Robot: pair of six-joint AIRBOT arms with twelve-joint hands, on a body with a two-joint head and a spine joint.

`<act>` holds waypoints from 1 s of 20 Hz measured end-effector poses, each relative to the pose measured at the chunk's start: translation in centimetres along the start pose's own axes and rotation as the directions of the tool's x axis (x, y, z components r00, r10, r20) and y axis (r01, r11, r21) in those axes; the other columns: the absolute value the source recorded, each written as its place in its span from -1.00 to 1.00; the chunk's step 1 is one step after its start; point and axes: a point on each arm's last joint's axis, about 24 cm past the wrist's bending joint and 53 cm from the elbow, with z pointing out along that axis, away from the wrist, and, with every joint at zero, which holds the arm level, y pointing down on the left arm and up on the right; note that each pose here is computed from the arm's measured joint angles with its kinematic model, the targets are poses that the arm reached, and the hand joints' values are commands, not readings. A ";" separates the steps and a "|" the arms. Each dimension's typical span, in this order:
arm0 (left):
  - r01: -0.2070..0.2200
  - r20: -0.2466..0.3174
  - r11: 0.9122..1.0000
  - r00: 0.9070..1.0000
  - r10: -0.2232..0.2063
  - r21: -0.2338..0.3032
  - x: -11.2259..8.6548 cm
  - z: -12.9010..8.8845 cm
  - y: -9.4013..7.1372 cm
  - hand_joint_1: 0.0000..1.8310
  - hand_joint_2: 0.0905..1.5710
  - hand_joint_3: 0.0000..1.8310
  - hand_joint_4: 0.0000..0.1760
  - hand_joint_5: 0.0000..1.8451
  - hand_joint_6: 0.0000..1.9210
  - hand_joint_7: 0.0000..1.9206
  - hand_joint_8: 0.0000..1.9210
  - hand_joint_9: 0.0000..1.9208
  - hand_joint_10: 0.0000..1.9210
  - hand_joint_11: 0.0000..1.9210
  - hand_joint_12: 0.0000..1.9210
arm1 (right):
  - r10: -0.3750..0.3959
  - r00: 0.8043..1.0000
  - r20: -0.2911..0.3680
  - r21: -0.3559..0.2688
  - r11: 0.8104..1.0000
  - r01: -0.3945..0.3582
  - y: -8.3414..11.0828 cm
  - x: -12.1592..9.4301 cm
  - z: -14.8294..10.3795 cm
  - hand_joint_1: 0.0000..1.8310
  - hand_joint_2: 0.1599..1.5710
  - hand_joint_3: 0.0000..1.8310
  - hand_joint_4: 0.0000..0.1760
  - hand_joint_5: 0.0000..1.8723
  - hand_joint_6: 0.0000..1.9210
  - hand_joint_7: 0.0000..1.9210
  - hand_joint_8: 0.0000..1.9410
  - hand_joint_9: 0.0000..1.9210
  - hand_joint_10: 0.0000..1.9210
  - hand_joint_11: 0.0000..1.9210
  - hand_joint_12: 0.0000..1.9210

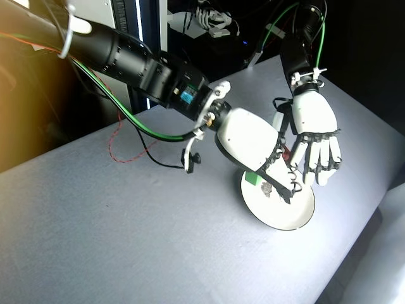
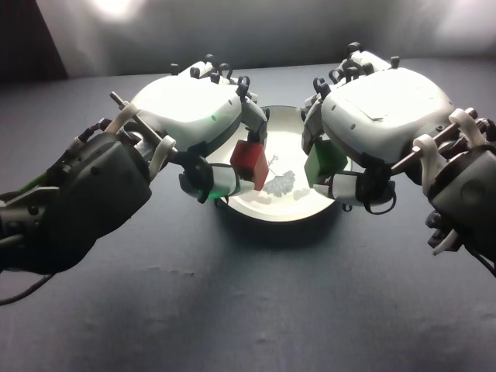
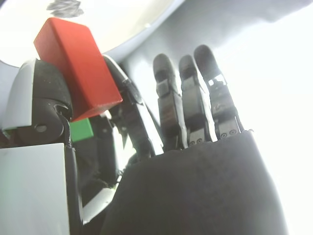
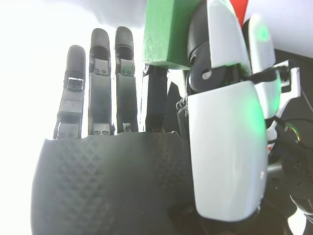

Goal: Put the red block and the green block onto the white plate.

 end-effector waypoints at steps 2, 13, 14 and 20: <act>-0.007 0.007 1.000 1.000 0.007 0.000 -0.2 0.4 0.3 0.09 0.39 -1.00 1.00 0.04 0.07 -0.56 -1.00 -0.75 -0.96 -1.00 0.00 | 0.009 1.000 0.000 0.011 1.000 -0.009 -0.6 0.1 0.3 0.22 0.27 -1.00 -1.00 0.18 -0.19 -0.39 -1.00 -0.48 -0.99 -1.00 -0.21; -0.015 0.030 1.000 0.999 0.015 -0.012 -0.9 0.9 1.8 0.09 0.39 -1.00 1.00 0.04 0.07 -0.52 -0.99 -0.72 -0.95 -1.00 -0.01 | 0.004 1.000 -0.014 0.028 1.000 -0.004 -1.5 0.9 0.2 0.21 0.29 -1.00 -0.83 0.16 -0.15 -0.39 -1.00 -0.48 -0.99 -1.00 -0.21; -0.014 0.029 1.000 0.999 0.014 -0.011 -0.8 0.9 1.7 0.09 0.39 -1.00 1.00 0.04 0.07 -0.52 -0.99 -0.72 -0.95 -1.00 -0.01 | 0.004 1.000 -0.014 0.028 1.000 -0.004 -1.5 0.9 0.2 0.21 0.29 -1.00 -0.83 0.16 -0.15 -0.39 -1.00 -0.48 -0.99 -1.00 -0.21; -0.013 0.028 1.000 1.000 0.013 -0.016 -0.5 0.7 2.1 -0.57 0.47 -1.00 -0.22 -0.53 -0.99 -0.72 -1.00 -0.79 -1.00 -1.00 -0.15 | 0.000 1.000 -0.026 0.034 0.999 0.001 -1.9 1.4 0.0 -0.01 0.22 -1.00 -0.85 -0.25 -0.97 -0.46 -1.00 -0.66 -1.00 -1.00 -0.64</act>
